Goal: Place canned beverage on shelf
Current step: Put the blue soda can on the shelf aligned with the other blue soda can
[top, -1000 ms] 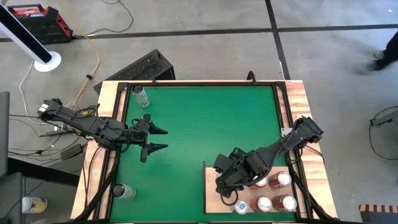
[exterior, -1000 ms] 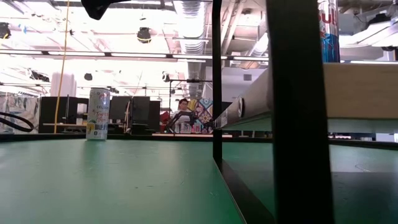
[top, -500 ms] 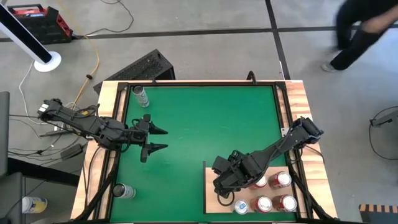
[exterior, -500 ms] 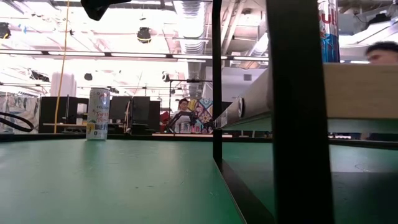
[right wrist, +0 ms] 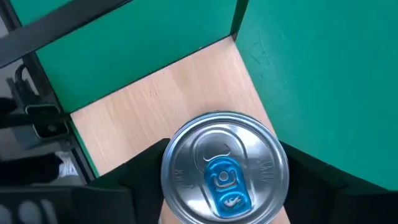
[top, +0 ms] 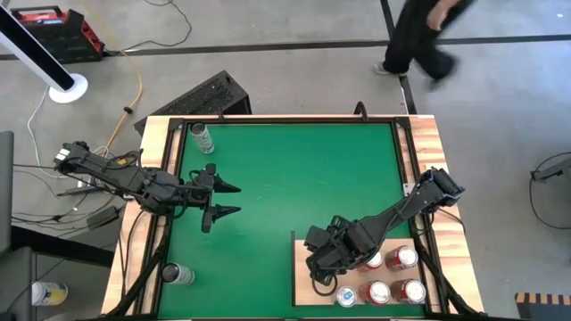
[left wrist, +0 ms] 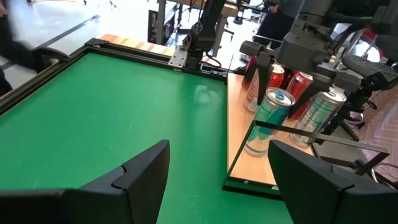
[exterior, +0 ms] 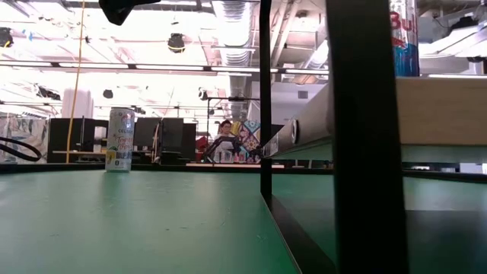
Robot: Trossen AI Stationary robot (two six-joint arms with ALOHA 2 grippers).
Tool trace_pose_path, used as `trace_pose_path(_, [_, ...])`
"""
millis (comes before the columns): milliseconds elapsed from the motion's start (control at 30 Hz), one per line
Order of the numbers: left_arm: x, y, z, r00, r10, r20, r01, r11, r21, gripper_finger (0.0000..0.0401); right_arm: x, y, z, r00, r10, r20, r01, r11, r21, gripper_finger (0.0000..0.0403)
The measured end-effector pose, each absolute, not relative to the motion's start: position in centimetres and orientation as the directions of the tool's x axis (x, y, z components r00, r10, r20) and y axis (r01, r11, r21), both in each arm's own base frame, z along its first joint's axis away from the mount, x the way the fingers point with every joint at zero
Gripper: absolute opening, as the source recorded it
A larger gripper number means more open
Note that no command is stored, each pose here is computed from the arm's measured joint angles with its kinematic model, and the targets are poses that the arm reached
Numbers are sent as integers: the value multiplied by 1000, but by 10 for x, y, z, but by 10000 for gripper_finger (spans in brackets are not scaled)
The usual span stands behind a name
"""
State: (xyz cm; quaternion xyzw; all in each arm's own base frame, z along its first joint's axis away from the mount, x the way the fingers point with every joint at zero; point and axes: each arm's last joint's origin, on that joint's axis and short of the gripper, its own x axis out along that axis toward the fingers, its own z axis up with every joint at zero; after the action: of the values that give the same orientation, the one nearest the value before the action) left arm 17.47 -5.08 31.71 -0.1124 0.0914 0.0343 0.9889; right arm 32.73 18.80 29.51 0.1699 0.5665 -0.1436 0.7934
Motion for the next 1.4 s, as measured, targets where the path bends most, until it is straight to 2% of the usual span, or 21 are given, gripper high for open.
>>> trace_pose_path(67, [175, -51, 317, 981, 47, -188, -88, 972, -217, 256, 326, 187, 297, 313, -25, -949, 407, 907, 110, 265])
trace_pose_path(333, [175, -51, 317, 981, 55, -187, -98, 969, -227, 256, 303, 187, 315, 277, -7, -961, 350, 932, 94, 264])
trace_pose_path(533, [175, -50, 317, 980, 70, -186, -115, 963, -243, 256, 285, 200, 326, 304, 20, -952, 258, 961, 103, 264])
trace_pose_path(767, [175, -49, 317, 979, 92, -183, -140, 954, -266, 256, 275, 215, 314, 303, 11, -953, 193, 978, 73, 264])
trace_pose_path(967, [175, -49, 319, 980, 95, -173, -143, 945, -293, 256, 277, 215, 297, 310, -25, -950, 202, 979, 40, 264])
trace_pose_path(1400, [175, -49, 318, 980, 97, -176, -153, 929, -337, 256, 276, 214, 296, 311, -33, -950, 112, 994, 3, 272])
